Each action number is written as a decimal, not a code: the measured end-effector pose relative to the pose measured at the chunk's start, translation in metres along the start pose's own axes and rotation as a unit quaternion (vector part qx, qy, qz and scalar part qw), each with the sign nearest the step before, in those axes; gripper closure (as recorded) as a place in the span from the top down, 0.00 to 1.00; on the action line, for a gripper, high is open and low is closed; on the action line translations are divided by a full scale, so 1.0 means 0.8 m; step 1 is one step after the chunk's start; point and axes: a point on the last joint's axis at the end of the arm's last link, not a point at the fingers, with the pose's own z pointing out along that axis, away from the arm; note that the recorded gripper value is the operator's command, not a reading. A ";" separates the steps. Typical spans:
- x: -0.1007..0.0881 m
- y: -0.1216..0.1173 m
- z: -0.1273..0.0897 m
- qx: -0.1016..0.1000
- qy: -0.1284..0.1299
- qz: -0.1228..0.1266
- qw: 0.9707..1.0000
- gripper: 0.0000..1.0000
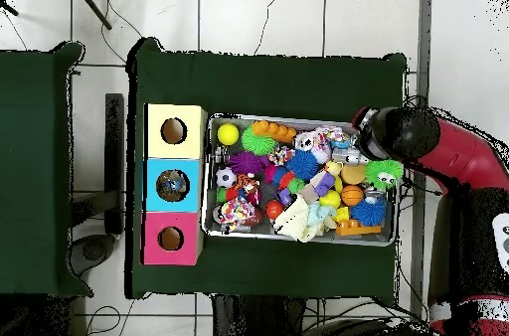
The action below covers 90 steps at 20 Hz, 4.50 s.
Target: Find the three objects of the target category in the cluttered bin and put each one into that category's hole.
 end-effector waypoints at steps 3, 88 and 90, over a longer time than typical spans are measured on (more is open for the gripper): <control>0.001 -0.004 0.002 0.003 0.001 0.001 1.000 1.00; 0.125 -0.049 0.089 0.025 -0.033 -0.005 0.999 1.00; 0.138 -0.049 0.091 0.026 -0.023 -0.002 0.999 1.00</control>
